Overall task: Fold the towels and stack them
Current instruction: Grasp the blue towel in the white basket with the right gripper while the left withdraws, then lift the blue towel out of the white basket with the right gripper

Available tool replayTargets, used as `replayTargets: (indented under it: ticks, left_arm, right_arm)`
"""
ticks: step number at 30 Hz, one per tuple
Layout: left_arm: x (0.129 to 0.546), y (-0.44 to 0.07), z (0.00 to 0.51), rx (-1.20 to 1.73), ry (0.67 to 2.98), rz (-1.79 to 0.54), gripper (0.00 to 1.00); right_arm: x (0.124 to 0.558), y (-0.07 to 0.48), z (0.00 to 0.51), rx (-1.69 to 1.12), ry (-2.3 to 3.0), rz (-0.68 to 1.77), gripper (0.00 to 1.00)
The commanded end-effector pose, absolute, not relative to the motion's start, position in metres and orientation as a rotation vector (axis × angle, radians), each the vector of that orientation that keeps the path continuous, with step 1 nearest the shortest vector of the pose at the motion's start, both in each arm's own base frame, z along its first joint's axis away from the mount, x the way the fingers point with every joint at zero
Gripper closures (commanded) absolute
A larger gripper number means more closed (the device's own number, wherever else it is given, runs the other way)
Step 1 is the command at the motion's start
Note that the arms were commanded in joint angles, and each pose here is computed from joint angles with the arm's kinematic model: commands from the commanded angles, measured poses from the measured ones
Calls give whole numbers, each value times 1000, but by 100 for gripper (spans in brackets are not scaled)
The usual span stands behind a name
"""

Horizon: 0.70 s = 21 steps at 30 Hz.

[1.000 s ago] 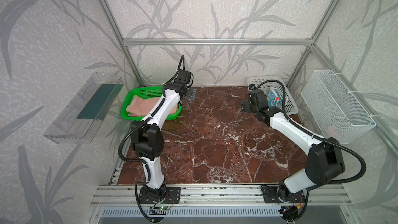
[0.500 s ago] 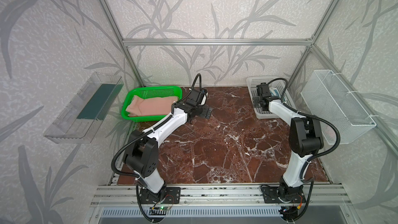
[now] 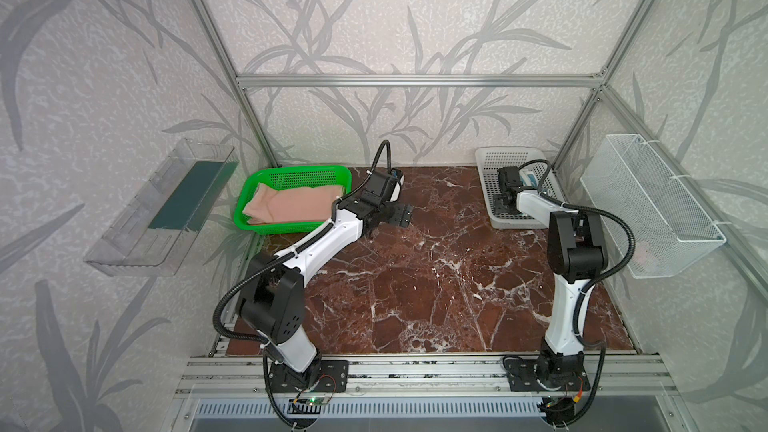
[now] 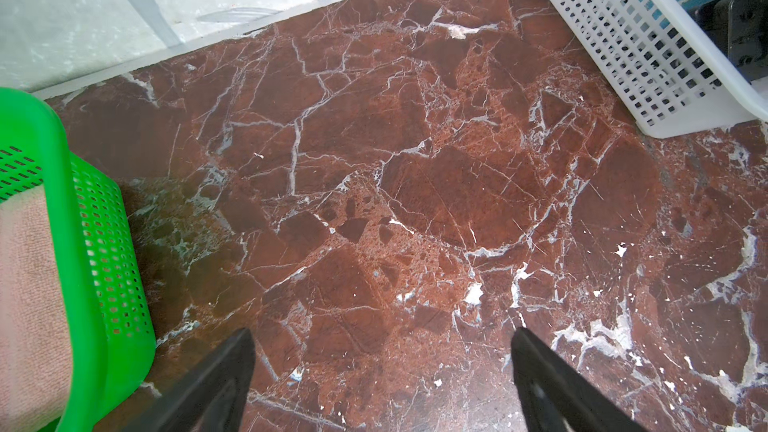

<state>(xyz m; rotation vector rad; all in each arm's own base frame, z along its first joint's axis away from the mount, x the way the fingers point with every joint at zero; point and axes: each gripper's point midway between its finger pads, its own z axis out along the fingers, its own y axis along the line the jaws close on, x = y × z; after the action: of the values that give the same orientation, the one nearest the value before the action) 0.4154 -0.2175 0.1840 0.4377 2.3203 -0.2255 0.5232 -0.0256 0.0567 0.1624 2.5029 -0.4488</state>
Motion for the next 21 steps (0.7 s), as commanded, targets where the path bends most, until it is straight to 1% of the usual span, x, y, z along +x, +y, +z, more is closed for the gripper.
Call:
replayTargets:
  ticks: [1,3,5,8,12,15,18,21]
  left_arm:
    - [411,-216,190,429,2309,-221,4]
    - [411,-216,187,432,2315,-220,4]
    - [410,-217,183,435,2322,-219,4]
    - [410,-217,180,442,2329,-218,4]
    - [409,-217,176,452,2336,-209,4]
    - [408,-215,175,459,2336,-201,4]
    - [408,-215,174,461,2338,-198,4]
    - [407,-215,172,464,2338,-198,4]
  right_arm:
    - [530,-32,68,186,2475,-435,43]
    - [530,-32,72,178,2468,-434,53]
    - [530,-33,75,168,2466,-438,61]
    - [530,-33,81,156,2454,-445,70]
    - [531,-36,89,137,2440,-466,85]
    - [532,-36,100,123,2418,-466,93]
    - [532,-36,115,113,2387,-470,98]
    - [531,-39,137,109,2340,-484,100]
